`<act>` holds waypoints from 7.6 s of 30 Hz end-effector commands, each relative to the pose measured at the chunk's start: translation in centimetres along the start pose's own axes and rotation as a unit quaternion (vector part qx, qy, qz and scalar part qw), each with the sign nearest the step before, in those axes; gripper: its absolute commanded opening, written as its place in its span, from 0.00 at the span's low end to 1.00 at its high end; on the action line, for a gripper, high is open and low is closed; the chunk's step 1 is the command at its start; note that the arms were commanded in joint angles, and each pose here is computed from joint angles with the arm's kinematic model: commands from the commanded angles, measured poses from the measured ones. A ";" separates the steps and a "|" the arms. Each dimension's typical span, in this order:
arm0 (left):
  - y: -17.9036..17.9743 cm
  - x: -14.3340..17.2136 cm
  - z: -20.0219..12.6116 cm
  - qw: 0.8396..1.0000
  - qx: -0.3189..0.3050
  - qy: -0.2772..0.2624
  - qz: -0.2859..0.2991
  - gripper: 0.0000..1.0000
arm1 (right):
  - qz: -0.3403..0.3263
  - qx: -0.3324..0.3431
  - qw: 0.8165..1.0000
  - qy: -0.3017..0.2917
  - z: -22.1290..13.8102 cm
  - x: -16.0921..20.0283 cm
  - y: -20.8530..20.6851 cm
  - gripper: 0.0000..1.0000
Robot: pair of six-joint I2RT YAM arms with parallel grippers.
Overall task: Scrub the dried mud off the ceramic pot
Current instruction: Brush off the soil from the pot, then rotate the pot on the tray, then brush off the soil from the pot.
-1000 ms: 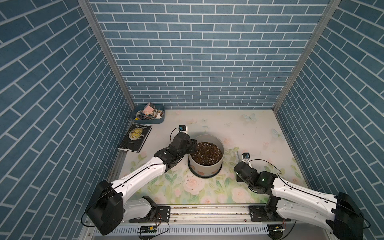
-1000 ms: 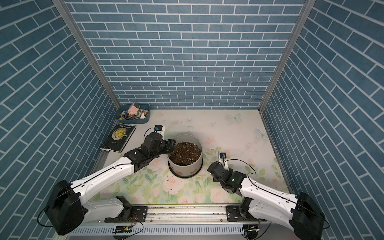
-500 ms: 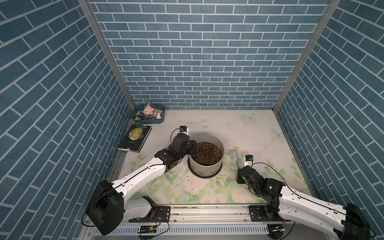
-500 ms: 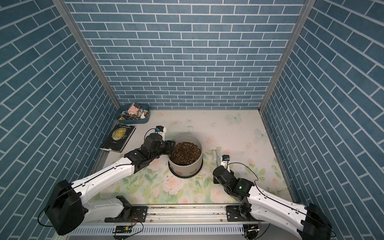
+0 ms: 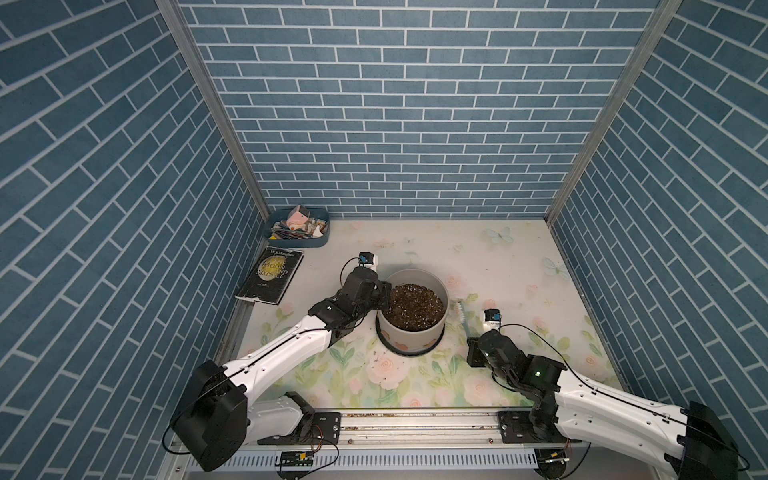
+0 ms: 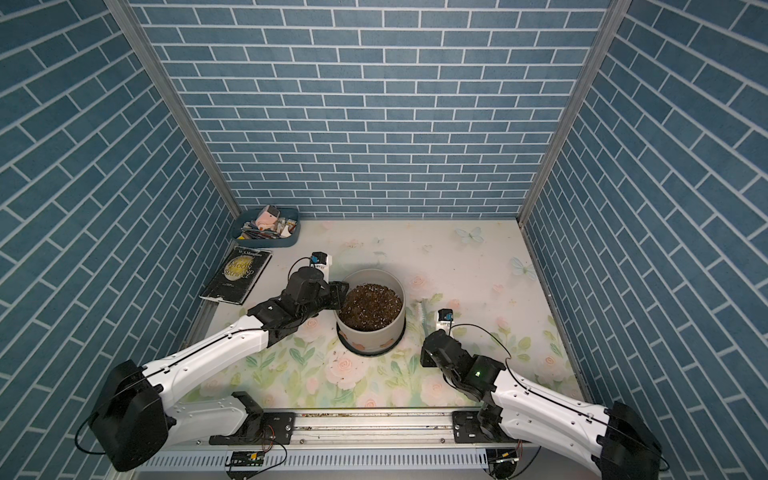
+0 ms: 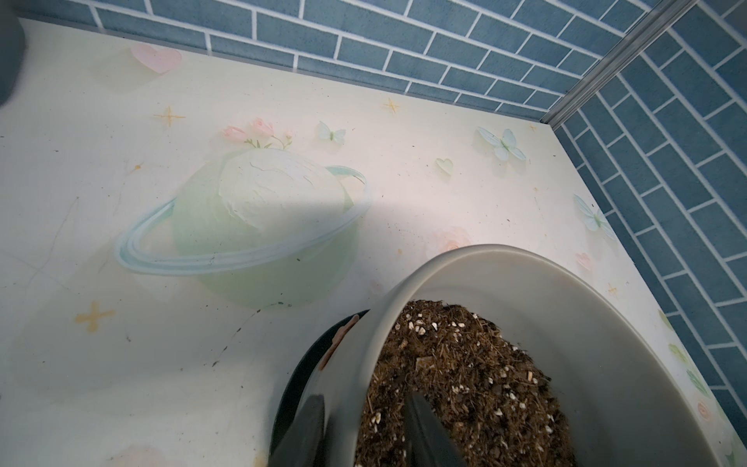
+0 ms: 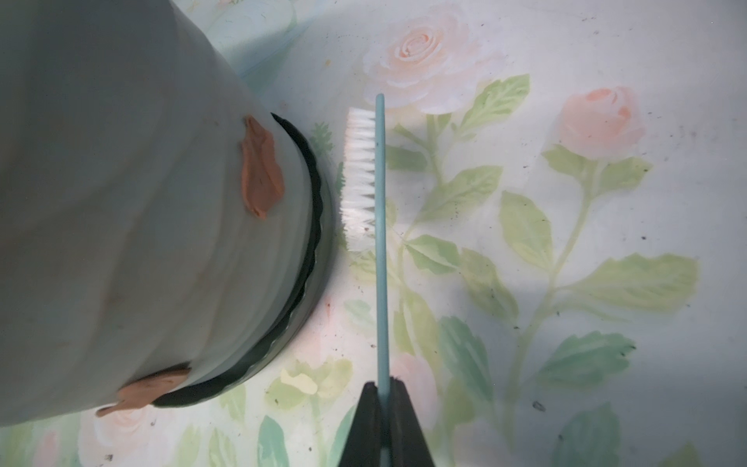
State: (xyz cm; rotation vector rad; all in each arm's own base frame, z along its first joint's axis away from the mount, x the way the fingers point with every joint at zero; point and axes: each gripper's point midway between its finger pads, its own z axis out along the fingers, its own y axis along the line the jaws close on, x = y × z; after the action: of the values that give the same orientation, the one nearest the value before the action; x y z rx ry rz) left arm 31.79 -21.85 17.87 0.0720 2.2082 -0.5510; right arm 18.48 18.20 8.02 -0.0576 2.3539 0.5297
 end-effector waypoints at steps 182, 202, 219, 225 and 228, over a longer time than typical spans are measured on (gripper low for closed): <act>0.4 -3.5 3.9 0.995 -0.060 0.031 0.069 0.00 | -0.063 0.025 0.997 -0.022 2.8 -4.3 -1.7 0.00; -0.1 -4.7 4.7 0.990 -0.073 0.046 0.107 0.00 | -0.168 0.007 0.986 0.010 3.7 -5.4 0.3 0.00; 0.3 -4.7 4.8 0.990 -0.085 0.045 0.106 0.00 | -0.100 0.051 0.992 0.055 0.0 0.4 -2.0 0.00; 0.8 -4.6 4.6 0.989 -0.096 0.043 0.100 0.00 | -0.064 0.074 0.993 0.063 -1.1 0.7 -3.0 0.00; 1.0 -4.4 4.4 0.990 -0.100 0.043 0.094 0.00 | -0.062 0.121 0.988 0.079 -1.1 0.9 -4.2 0.00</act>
State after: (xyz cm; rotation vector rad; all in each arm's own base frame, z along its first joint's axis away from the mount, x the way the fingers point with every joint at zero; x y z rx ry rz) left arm 36.89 -22.51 16.94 0.3086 2.3493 -0.2190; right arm 18.27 15.84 7.33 -0.2266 2.4691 0.3062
